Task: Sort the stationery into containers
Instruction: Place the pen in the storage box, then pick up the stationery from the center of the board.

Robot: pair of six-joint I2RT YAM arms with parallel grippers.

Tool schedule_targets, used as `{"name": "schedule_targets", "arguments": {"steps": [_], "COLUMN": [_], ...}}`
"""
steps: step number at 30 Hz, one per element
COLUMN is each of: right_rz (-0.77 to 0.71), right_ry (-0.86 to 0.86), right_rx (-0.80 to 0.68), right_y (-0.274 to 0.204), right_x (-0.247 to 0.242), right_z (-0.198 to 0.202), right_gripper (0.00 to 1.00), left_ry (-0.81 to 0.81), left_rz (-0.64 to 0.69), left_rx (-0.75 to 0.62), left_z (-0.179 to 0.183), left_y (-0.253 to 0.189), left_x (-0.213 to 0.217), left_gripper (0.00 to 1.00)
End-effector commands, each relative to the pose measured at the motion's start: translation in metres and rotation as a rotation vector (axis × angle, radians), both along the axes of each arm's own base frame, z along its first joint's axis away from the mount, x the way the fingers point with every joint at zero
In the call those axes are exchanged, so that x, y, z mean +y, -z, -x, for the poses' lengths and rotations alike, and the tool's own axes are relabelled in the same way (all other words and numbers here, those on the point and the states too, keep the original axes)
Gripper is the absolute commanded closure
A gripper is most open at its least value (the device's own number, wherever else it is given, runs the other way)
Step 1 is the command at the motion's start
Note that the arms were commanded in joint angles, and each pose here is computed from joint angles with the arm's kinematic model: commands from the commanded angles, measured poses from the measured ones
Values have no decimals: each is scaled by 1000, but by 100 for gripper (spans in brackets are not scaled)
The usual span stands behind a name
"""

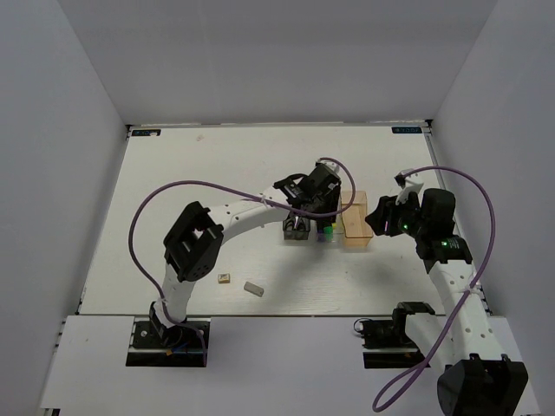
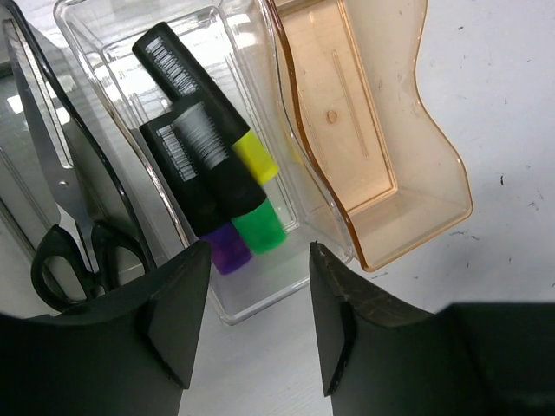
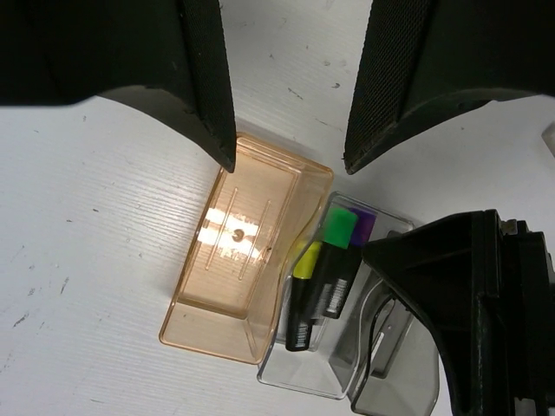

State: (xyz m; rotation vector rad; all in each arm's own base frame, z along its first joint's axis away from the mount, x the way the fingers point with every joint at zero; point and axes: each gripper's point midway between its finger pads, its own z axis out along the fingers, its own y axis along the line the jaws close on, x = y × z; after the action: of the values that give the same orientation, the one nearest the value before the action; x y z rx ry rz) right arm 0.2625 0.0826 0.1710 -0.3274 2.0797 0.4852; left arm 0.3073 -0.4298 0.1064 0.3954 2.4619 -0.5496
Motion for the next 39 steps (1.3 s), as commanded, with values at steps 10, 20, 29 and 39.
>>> {"name": "schedule_targets", "arguments": {"steps": [10,20,29,39], "right_rz": [-81,-33,365,324], "right_ry": [-274,-903,-1061,-1136], "right_rx": [-31,87,131,153], "right_y": [-8,14,71,91], "right_x": [35,112,188,272], "right_z": [23,92,114,154], "right_gripper": [95,67,30,10], "left_ry": [-55,-574,-663,-913], "left_rz": [146,-67,-238,-121], "left_rx": [-138,26,82,40], "left_z": [18,111,132,167], "left_y": [-87,1,29,11], "left_x": [43,271,322,377], "left_gripper": [100,33,19,22]}}
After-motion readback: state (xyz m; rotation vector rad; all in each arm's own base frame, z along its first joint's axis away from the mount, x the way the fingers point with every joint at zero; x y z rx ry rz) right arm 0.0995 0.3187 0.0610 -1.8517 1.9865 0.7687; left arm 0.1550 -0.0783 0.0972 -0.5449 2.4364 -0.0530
